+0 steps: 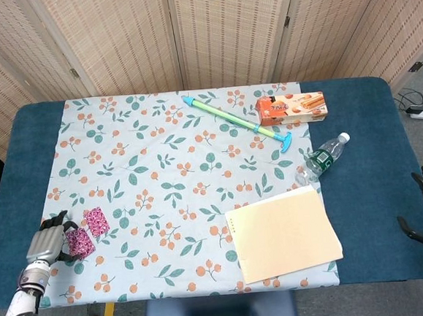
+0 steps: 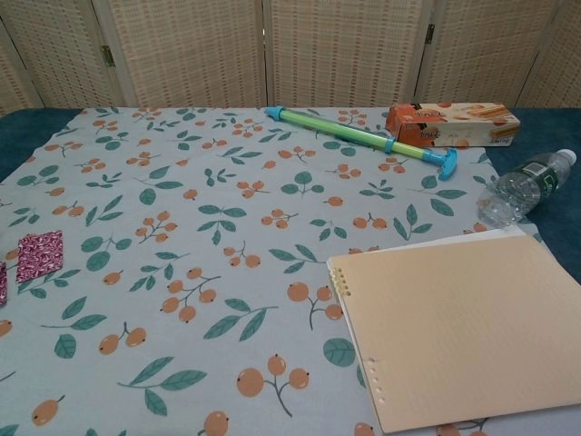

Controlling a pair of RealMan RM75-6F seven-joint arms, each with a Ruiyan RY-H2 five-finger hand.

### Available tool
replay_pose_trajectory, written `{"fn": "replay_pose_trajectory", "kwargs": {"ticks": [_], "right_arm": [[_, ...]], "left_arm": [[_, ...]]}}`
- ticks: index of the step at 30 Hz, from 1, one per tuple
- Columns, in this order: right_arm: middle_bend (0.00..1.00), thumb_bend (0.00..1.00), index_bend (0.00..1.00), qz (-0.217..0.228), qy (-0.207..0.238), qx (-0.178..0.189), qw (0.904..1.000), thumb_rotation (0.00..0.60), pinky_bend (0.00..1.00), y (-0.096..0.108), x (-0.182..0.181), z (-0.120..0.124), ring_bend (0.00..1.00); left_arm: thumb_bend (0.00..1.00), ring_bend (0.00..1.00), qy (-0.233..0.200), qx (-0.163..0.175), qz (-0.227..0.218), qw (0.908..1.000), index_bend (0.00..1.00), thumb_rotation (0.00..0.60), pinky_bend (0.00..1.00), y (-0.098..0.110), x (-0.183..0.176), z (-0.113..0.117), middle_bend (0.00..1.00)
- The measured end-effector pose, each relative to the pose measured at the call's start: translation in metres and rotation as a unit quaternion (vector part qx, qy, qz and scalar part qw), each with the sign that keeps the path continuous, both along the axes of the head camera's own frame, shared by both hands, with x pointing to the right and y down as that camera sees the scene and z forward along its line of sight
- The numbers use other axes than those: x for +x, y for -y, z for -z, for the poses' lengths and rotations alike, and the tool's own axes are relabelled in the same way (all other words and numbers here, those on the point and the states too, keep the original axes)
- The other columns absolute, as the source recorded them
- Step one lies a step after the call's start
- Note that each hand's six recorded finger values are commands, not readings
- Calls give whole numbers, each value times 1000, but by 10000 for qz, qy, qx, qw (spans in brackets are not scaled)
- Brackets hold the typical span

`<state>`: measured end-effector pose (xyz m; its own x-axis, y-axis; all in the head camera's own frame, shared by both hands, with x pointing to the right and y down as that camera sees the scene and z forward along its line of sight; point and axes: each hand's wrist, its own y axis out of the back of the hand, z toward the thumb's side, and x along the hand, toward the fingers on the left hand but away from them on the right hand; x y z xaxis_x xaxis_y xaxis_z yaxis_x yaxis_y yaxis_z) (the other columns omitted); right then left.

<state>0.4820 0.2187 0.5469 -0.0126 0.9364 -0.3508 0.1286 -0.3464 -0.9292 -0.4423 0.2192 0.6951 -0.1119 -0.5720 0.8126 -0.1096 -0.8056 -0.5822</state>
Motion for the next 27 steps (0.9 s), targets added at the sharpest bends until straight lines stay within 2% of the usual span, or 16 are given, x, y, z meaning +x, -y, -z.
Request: {"fn": "replay_pose_trajectory", "kwargs": {"ticks": [27], "right_arm": [[0, 364, 0, -65, 22, -51, 10000, 501, 0, -3, 4, -4, 0]], "left_arm": [[234, 0, 38, -109, 140, 9998, 266, 600, 0, -6, 9, 1, 4]]}}
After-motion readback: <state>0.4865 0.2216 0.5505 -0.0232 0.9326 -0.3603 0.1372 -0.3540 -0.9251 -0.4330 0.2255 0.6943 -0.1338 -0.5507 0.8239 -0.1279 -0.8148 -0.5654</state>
